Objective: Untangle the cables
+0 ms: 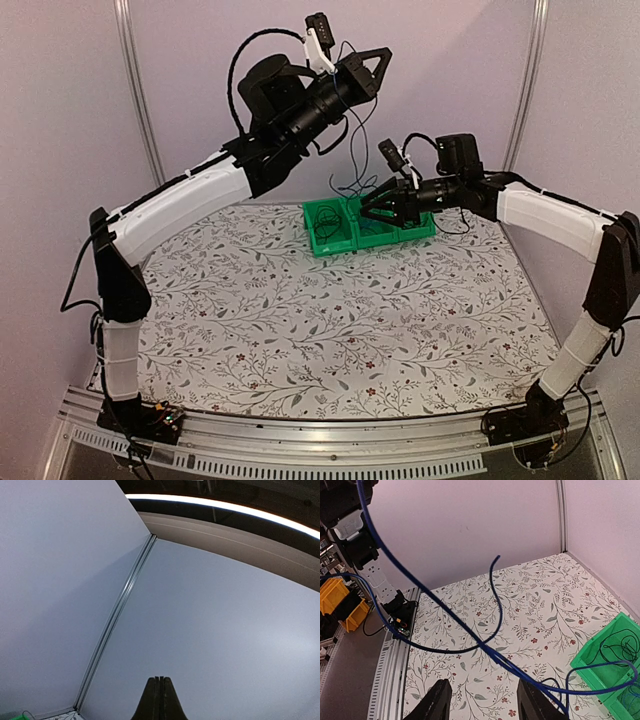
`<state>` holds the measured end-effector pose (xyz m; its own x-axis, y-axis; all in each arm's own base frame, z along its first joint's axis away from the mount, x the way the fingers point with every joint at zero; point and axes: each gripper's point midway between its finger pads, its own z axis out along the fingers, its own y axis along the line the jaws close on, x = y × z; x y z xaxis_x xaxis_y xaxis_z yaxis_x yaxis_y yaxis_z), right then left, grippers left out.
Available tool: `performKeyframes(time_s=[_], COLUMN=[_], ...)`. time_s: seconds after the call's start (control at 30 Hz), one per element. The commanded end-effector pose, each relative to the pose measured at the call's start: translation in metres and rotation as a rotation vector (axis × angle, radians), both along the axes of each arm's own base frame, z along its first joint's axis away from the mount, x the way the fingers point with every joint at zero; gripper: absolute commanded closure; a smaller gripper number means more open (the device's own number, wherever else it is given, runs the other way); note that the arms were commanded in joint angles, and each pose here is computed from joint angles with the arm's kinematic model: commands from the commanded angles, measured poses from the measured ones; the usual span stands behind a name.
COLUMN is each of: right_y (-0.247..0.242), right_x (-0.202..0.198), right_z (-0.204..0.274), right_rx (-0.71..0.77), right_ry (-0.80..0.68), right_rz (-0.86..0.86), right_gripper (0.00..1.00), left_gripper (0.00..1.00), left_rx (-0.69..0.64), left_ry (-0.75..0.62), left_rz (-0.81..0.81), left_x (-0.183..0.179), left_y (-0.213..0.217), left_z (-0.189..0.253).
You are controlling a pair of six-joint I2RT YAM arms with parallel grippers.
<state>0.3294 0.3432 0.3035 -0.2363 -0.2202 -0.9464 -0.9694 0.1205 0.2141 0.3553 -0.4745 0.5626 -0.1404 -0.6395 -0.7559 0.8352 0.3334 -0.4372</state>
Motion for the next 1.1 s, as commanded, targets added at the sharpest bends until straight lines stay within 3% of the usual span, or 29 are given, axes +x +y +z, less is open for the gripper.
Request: performKeyframes(time_s=[0.0,0.2,0.4,0.7,1.07], right_y=[-0.001,-0.012,-0.021,-0.004,-0.003], right_x=[0.013,-0.006,-0.011,-0.003,0.007], right_z=[0.003,0.025,0.025,0.004,0.006], right_rx=[-0.013,-0.016,-0.046,-0.035,-0.004], right_ry=[-0.026,-0.096,-0.171,-0.031,-0.037], right_rz=[-0.060,-0.044,-0.067,0.003,-0.044], right_gripper=[0.53,0.61,0.57,0.54,0.59], left_gripper=[1.00,1.00,1.00,1.00,1.00], left_rx=[-0.043,-0.038,-0.045,-0.051,-0.050], left_ry=[-0.020,-0.017,-0.014,-0.017,-0.013], left_rz=[-0.029,-0.029,-0.035,-0.048,-0.052], left_x=[-0.011,-0.012,-0.014,-0.021,-0.022], left_y=[-0.003,-0.003,-0.002,-0.004,-0.007], left_z=[0.012,0.012,0.014,0.018,0.017])
